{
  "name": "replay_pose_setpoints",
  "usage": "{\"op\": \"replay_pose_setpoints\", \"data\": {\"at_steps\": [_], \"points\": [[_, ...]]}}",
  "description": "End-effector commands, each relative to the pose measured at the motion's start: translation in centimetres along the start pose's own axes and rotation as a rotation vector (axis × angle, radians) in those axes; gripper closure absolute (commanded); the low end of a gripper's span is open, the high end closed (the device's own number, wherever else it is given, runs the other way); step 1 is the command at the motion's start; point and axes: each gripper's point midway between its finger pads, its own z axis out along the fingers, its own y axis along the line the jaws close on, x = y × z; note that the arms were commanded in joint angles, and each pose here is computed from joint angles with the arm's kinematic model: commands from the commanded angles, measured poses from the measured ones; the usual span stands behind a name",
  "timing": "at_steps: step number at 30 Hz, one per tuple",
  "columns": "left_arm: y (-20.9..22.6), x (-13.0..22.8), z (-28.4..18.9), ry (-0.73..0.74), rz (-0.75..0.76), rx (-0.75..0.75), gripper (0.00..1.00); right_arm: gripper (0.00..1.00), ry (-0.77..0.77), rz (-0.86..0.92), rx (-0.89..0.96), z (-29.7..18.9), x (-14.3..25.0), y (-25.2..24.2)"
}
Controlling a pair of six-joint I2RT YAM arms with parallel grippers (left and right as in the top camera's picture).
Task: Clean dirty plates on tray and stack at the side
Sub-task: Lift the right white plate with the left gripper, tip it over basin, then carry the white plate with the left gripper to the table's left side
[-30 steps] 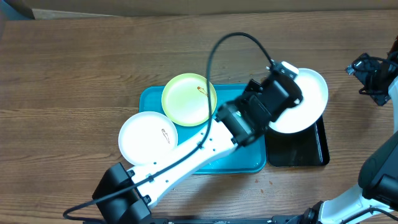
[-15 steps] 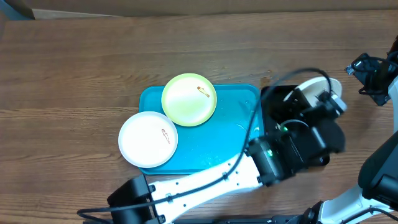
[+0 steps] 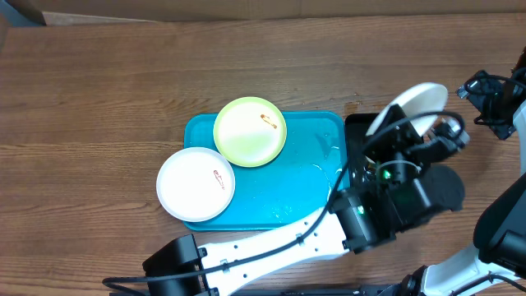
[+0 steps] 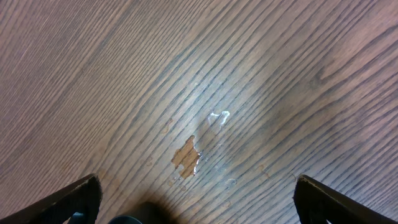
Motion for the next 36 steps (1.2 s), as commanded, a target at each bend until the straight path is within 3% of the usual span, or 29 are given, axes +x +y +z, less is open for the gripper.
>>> {"op": "replay_pose_setpoints", "data": {"at_steps": [1,5,10,15,19,22,25,29,36], "points": [[1.5,0.1,0.5,0.022,-0.135,-0.057,0.96,0.0,-0.022,0.005,-0.013,-0.6,-0.6,0.5],[0.4,1.6,1.1,0.06,-0.218,-0.006,0.96,0.0,-0.022,0.005,-0.013,-0.6,-0.6,0.5],[-2.8,6.0,3.2,0.206,-0.339,0.224,0.96,0.0,-0.022,0.005,-0.013,-0.6,-0.6,0.5],[-3.4,10.3,6.2,0.406,-0.567,0.45,0.96,0.0,-0.023,0.005,-0.013,-0.7,-0.6,0.5],[-1.4,12.9,9.1,0.539,-0.828,0.697,0.96,0.0,-0.022,0.005,-0.013,-0.6,-0.6,0.5],[2.9,15.7,11.4,0.605,-1.047,0.814,0.96,0.0,-0.022,0.005,-0.013,-0.6,-0.6,0.5],[8.8,20.6,13.7,0.656,-1.2,0.77,0.96,0.0,-0.022,0.005,-0.013,-0.6,-0.6,0.5],[16.9,30.0,14.9,0.774,-1.328,0.519,0.96,0.0,-0.022,0.005,-0.013,-0.6,-0.6,0.5],[28.2,45.3,10.3,0.994,-1.432,0.054,0.96,0.0,-0.022,0.005,-0.013,-0.6,-0.6,0.5]]}}
